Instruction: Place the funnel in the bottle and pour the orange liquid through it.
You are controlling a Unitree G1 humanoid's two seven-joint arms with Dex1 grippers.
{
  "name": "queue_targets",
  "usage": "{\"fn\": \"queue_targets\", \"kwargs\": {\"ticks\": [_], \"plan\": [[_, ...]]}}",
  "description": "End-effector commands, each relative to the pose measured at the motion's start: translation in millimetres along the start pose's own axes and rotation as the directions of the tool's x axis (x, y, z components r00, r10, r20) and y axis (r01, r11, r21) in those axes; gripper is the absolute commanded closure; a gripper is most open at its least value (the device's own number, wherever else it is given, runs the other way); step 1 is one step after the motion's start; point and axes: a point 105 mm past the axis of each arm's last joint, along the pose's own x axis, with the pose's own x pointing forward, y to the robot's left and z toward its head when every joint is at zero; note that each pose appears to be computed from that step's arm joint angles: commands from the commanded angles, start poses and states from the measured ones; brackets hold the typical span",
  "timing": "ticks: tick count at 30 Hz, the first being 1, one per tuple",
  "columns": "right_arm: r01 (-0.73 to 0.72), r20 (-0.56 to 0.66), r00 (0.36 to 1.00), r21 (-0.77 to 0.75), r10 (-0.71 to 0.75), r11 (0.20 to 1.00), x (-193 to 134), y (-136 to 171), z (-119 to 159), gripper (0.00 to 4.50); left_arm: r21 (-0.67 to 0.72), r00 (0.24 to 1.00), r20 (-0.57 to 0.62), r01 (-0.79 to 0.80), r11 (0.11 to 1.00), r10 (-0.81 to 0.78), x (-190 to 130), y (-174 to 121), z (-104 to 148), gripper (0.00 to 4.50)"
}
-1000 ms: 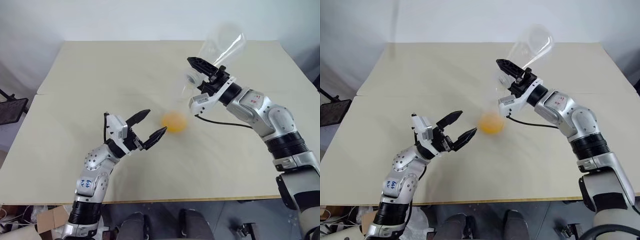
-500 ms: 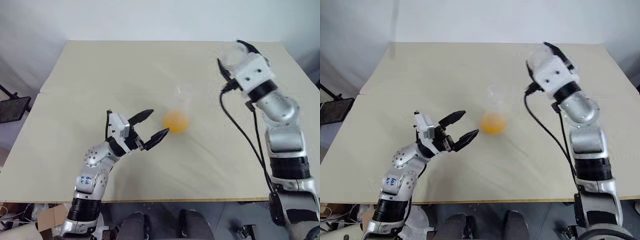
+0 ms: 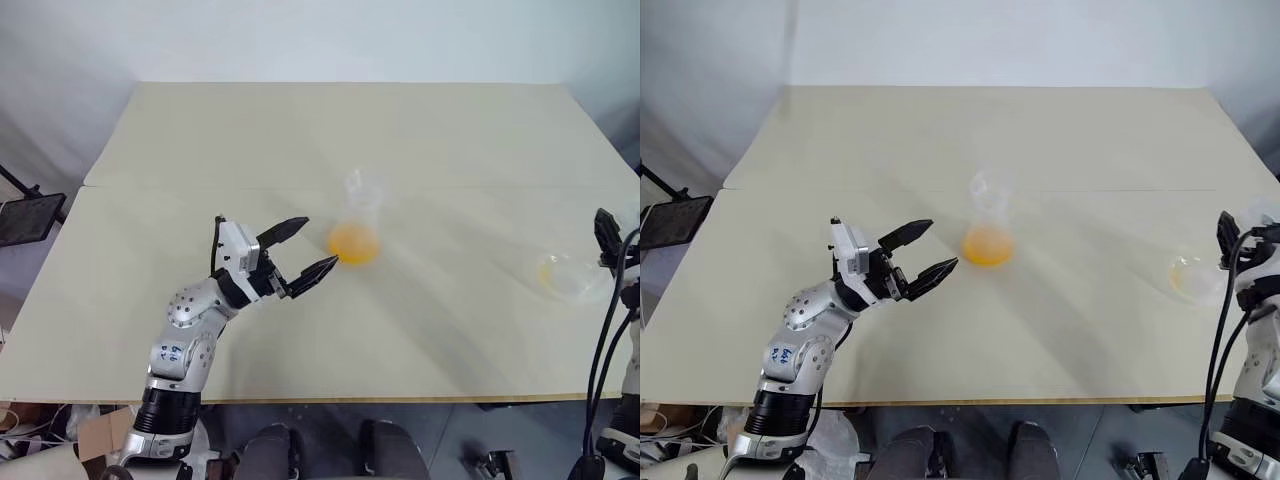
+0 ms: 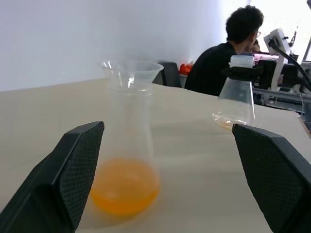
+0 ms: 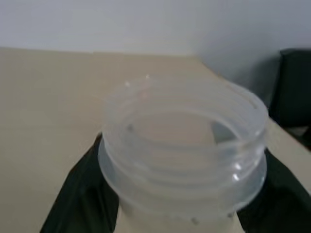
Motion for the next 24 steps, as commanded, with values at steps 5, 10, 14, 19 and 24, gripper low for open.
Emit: {"fn": "queue_targets", "kwargs": {"ticks": [5,10,14,19,24], "plan": [[0.064,0.141,0.987,0.097,-0.077,0.993,-12,-22,12,0.43,0.022,0.999,0.031,0.041,0.999,-0.041,6,0,11,0.0],[0.083,0.277,0.957,0.042,-0.091,0.996,-23,-30,55,0.06,0.033,0.999,0.021,0.034,0.999,-0.035,2,6,13,0.0],[0.103,0.354,0.929,0.018,-0.103,0.995,-32,-36,83,0.06,0.037,0.999,0.013,0.029,0.999,-0.03,-3,8,13,0.0],[0.059,0.459,0.888,-0.076,-0.018,0.995,-36,-22,117,0.06,0.035,1.0,-0.003,0.028,0.999,-0.028,-8,10,11,0.0],[-0.348,0.395,0.816,-0.248,0.422,0.904,-29,53,124,0.06,0.051,0.999,-0.037,0.036,0.998,-0.034,-21,15,12,0.0]]}}
